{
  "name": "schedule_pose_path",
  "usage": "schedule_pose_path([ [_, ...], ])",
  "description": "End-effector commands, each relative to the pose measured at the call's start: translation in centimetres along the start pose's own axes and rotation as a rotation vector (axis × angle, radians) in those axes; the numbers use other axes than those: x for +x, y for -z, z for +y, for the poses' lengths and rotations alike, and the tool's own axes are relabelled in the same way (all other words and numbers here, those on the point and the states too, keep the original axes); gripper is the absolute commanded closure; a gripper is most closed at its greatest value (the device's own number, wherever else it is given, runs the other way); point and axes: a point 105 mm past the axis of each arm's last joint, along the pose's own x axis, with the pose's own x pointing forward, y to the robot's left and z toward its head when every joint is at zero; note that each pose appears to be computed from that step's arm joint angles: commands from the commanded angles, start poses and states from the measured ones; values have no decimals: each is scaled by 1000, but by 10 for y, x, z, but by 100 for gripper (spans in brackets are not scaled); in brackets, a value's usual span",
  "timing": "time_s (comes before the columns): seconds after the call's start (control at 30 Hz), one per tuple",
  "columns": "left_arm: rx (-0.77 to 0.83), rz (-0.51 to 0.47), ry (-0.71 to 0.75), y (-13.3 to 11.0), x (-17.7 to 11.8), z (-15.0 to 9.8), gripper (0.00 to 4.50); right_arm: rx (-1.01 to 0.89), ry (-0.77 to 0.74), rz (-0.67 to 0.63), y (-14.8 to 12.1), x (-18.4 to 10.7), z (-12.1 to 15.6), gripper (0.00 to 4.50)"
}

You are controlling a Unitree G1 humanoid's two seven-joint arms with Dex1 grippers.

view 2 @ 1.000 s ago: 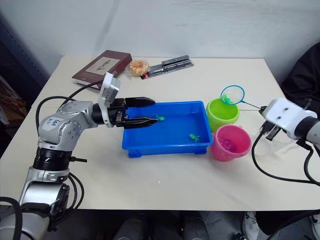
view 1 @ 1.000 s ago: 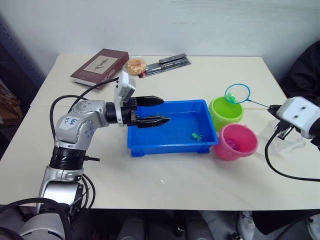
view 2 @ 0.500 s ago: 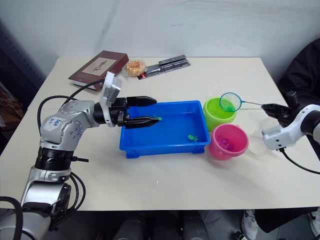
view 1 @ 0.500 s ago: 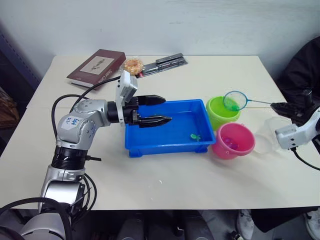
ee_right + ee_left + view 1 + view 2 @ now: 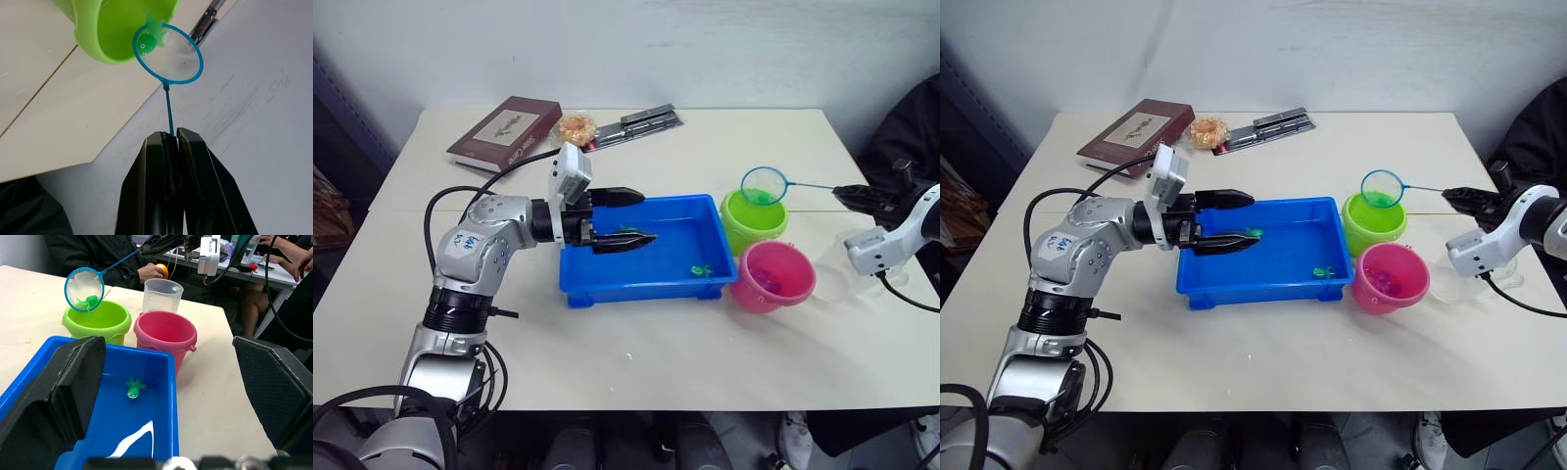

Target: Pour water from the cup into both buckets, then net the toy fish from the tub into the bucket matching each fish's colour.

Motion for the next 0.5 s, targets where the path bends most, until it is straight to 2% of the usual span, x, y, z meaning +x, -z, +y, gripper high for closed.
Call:
schedule_pose_path([
  [0.03, 40, -15, -2, -8, -3, -2, 5, -38, -38, -3, 2, 0, 5, 450],
  [0.07, 41, -15, 0, -8, -3, -2, 5, -61, -55, -39, -6, 2, 9, 450],
  [0.17, 52, -12, -3, -9, -4, -1, 5, -17, 12, 77, 20, 2, -3, 450],
  [0.27, 58, -11, -5, -12, -5, 0, 5, -54, -2, -16, 3, 1, -1, 450],
  [0.37, 60, -7, -8, -12, -7, 2, 5, -23, 48, 114, 32, -5, -14, 450],
  [0.47, 63, -4, -5, -12, -6, 2, 5, -77, -2, -49, -3, 2, -2, 450],
  [0.5, 66, -5, -4, -13, -5, 3, 5, -74, 18, -26, 1, 2, -7, 450],
])
